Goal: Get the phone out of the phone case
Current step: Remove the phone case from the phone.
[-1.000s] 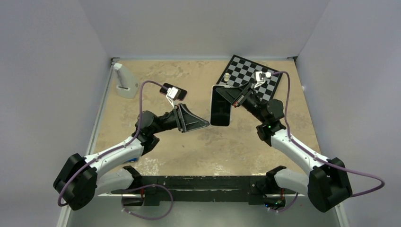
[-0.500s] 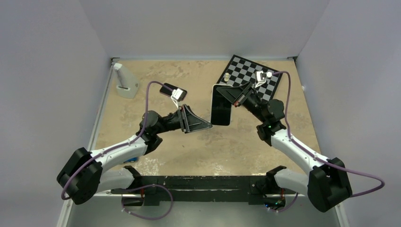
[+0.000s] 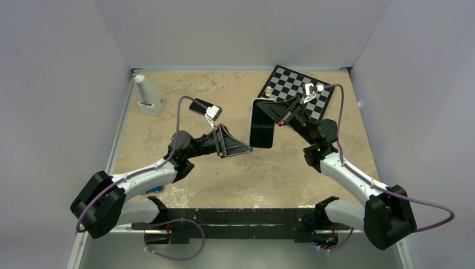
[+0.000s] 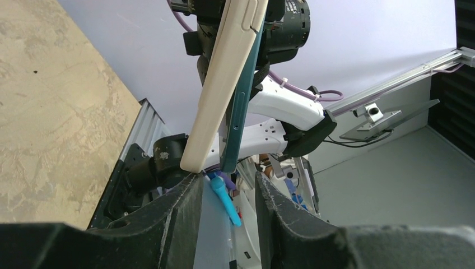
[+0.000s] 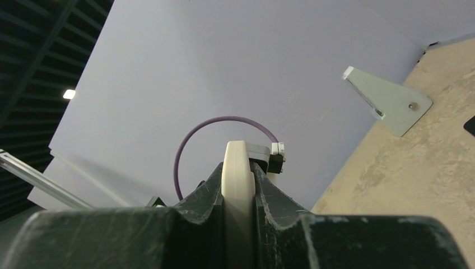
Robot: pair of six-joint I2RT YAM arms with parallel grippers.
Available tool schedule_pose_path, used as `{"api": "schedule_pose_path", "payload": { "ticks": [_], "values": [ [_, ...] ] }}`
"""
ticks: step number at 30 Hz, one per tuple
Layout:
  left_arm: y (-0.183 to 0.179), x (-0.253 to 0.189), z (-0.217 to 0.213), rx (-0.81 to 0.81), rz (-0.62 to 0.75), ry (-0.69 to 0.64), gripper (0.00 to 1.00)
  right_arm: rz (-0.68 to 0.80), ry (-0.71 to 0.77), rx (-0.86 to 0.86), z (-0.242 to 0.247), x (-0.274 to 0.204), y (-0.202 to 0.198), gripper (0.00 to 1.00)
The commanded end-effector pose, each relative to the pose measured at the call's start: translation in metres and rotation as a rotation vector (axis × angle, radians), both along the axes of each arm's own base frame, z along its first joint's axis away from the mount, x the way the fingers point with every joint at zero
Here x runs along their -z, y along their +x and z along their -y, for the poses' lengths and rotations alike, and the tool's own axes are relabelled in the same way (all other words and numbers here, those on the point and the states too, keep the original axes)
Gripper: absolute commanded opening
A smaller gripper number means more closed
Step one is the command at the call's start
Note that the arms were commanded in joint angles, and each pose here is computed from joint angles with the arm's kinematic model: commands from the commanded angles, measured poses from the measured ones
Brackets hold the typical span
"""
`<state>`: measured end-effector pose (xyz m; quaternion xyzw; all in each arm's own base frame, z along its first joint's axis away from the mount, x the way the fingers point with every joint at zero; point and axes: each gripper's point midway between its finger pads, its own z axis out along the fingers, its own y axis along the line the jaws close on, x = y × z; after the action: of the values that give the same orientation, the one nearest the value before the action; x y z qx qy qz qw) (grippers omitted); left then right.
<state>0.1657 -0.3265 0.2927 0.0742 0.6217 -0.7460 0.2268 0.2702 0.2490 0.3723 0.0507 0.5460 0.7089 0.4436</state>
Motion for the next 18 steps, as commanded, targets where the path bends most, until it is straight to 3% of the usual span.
{"api": "schedule_pose_path", "payload": {
  "ticks": [1,18],
  "values": [
    [0.009,-0.018,0.003,-0.032,0.046,-0.039,0.44,0.065,0.066,-0.032,0.002,-0.022,-0.014,0.00],
    [0.009,-0.055,-0.003,-0.042,0.053,-0.158,0.42,0.052,-0.061,0.046,0.000,-0.005,-0.005,0.00]
  ]
}}
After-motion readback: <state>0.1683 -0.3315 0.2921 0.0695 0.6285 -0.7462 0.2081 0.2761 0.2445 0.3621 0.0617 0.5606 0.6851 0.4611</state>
